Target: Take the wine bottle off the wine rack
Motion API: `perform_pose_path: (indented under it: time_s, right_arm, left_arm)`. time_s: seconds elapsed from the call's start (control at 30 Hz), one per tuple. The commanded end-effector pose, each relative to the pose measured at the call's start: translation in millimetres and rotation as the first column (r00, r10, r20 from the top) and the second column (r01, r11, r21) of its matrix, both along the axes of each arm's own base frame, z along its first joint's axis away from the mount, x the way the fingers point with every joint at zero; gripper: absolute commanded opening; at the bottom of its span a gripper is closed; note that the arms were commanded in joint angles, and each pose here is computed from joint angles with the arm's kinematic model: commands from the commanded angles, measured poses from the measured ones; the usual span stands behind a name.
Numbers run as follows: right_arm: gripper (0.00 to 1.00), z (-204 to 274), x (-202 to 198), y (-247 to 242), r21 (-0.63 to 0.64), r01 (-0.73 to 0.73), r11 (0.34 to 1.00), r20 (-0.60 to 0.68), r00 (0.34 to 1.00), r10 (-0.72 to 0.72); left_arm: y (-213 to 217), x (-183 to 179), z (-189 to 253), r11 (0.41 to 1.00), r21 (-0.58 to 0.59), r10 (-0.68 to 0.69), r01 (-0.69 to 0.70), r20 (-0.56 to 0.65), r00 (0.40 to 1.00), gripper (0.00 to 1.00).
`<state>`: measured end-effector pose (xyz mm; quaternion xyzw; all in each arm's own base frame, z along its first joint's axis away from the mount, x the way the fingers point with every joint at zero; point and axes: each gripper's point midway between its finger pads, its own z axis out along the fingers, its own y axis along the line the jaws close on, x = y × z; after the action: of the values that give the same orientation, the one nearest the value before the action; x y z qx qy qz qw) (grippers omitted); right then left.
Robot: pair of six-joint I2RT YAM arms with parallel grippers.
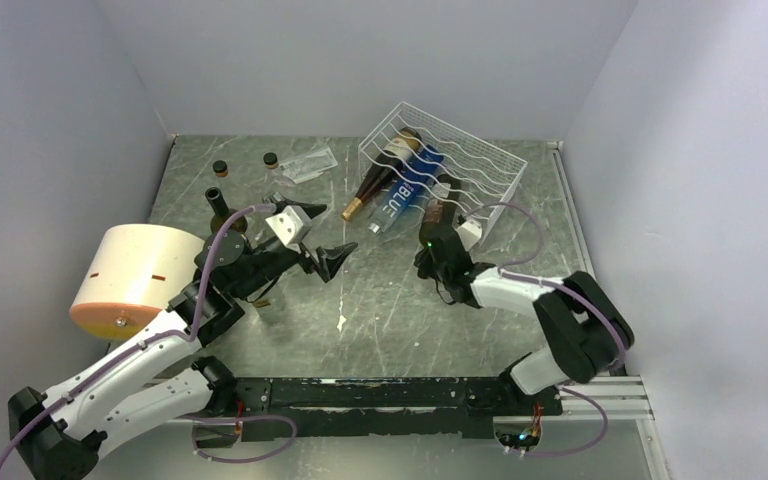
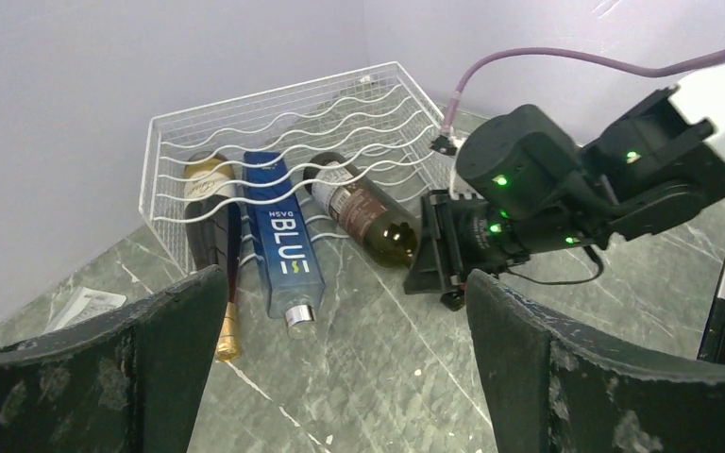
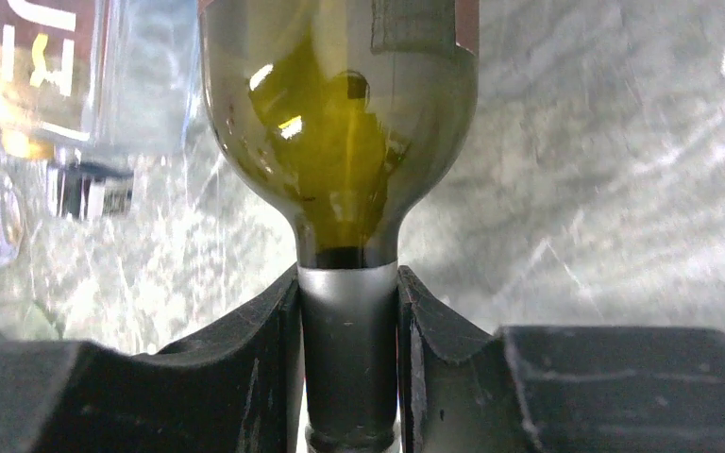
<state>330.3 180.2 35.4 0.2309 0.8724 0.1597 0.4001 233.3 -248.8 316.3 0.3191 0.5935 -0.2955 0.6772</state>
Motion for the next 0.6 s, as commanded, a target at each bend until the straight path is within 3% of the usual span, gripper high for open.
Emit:
perform_pose_path:
  time_s: [0.0, 0.13, 0.27, 0.57]
  right_arm:
    - [0.2, 5, -31, -4, 0.008, -0.002, 1.0, -0.024, 1.0, 0.002]
    - [0.15, 15, -63, 2, 0.032, -0.039, 0.999, -0.032, 0.999, 0.04]
    - [0.0, 27, -90, -3, 0.015, -0.081, 0.997, -0.036, 0.996, 0.082]
    - [0.0, 66, -125, -16, 0.032, -0.187, 0.982, -0.016, 0.982, 0.188]
  left_arm:
    - [2, 2, 5, 1.0, -0.014, 0.014, -0.014, 0.016, 1.0, 0.99]
    - [2, 1, 3, 1.0, -0.011, 0.017, -0.017, 0.016, 1.0, 0.99]
    - [-2, 1, 0, 1.0, -0.003, 0.006, -0.006, 0.01, 1.0, 0.99]
    - [-26, -21, -12, 0.99, 0.063, -0.133, 0.129, 0.063, 0.989, 0.99]
